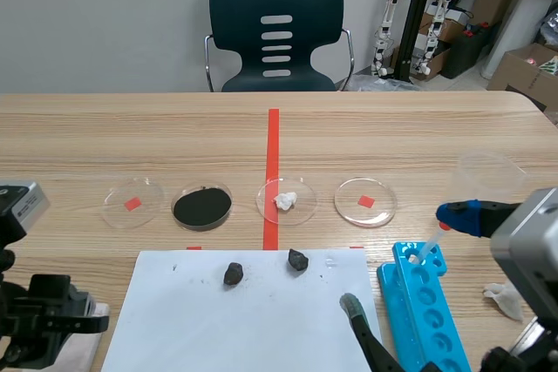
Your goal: Rub the mineral on the streak plate below the first streak
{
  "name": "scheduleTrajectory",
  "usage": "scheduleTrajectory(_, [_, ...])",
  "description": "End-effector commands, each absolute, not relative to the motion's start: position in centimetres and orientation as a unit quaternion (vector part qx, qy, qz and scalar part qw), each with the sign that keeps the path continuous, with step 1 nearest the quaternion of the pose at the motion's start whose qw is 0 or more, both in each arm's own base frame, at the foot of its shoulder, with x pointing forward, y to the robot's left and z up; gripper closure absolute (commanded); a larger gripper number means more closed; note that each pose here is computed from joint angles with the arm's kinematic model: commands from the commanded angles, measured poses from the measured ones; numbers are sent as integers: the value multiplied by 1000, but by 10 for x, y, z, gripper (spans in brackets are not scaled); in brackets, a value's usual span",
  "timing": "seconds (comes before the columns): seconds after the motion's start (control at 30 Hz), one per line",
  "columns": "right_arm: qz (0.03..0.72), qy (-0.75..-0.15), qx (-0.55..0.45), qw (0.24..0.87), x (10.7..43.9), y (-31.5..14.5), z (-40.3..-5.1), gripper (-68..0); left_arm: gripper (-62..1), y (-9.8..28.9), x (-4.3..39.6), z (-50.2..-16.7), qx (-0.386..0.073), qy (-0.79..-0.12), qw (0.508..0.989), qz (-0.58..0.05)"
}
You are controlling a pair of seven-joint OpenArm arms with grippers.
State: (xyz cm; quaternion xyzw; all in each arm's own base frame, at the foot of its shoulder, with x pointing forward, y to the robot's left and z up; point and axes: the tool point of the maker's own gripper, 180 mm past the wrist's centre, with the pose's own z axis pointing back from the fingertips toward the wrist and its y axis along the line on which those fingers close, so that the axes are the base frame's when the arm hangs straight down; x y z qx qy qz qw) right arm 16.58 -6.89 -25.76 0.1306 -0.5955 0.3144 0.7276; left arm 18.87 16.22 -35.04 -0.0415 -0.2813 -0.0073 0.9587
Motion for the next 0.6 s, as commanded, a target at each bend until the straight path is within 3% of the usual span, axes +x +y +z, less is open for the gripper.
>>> scheduleTrajectory(0.0, [315,-609,129,717,170,-70,-249,-679,-116,168,184,-349,-35,-267,963,6])
scheduleTrajectory(0.23, [315,-609,129,717,170,-70,-249,-679,-116,186,153,-359,-33,-192,980,31])
scheduleTrajectory(0.57, [315,-609,129,717,170,-70,-249,-679,-116,178,156,-361,-46,-185,981,46])
